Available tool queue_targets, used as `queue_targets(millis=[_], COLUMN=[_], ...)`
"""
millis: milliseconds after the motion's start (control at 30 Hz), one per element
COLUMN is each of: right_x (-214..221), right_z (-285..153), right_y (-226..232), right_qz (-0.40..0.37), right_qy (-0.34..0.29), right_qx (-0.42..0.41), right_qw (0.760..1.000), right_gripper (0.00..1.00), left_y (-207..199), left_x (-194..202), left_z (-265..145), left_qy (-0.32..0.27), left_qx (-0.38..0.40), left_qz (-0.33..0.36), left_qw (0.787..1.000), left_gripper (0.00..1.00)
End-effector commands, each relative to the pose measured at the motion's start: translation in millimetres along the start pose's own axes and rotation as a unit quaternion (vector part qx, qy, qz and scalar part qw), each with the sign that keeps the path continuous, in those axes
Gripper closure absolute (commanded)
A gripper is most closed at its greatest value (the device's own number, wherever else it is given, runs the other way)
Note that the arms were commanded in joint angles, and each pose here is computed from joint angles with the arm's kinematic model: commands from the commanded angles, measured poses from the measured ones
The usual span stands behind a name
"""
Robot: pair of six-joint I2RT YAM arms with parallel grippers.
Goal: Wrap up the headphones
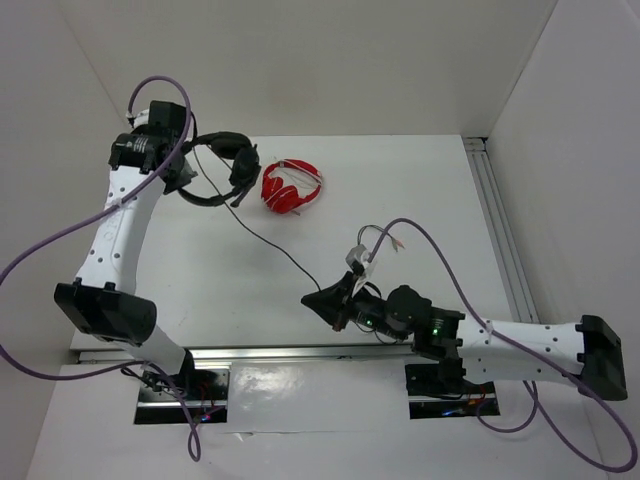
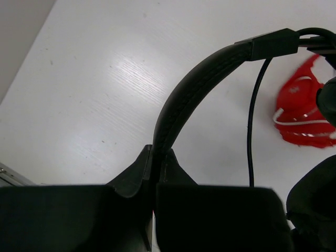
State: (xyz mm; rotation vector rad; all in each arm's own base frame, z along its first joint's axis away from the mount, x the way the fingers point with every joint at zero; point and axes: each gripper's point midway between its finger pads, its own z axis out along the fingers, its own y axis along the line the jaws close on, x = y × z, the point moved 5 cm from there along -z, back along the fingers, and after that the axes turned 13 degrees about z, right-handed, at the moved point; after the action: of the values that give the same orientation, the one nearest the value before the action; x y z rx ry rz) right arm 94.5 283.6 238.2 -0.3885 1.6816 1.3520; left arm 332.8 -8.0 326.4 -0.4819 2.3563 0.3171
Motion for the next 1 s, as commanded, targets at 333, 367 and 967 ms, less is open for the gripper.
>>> queue_targets(millis=[333, 367, 967], right_x=[-81, -103, -219], right_z=[-2, -1, 18], right_y=[22, 27, -119], right_qz=[-0.171, -0.178, -0.243], right_qy=[0.009, -0.011, -0.026], right_qx=[0.219, 0.229, 0.375], right_qw=[0.961, 0.957, 0.894], right_gripper=[1.00, 1.00, 1.00], left_y=[-44, -53, -78], left_x=[47, 57, 187], left_z=[51, 45, -136], left_qy=[0.031, 0.038, -0.030], left_qx=[-0.079, -0.054, 0.296], left_qz=[0.126, 0.157, 0.415], left_qw=[0.988, 0.985, 0.860], left_gripper=[1.00, 1.00, 1.00])
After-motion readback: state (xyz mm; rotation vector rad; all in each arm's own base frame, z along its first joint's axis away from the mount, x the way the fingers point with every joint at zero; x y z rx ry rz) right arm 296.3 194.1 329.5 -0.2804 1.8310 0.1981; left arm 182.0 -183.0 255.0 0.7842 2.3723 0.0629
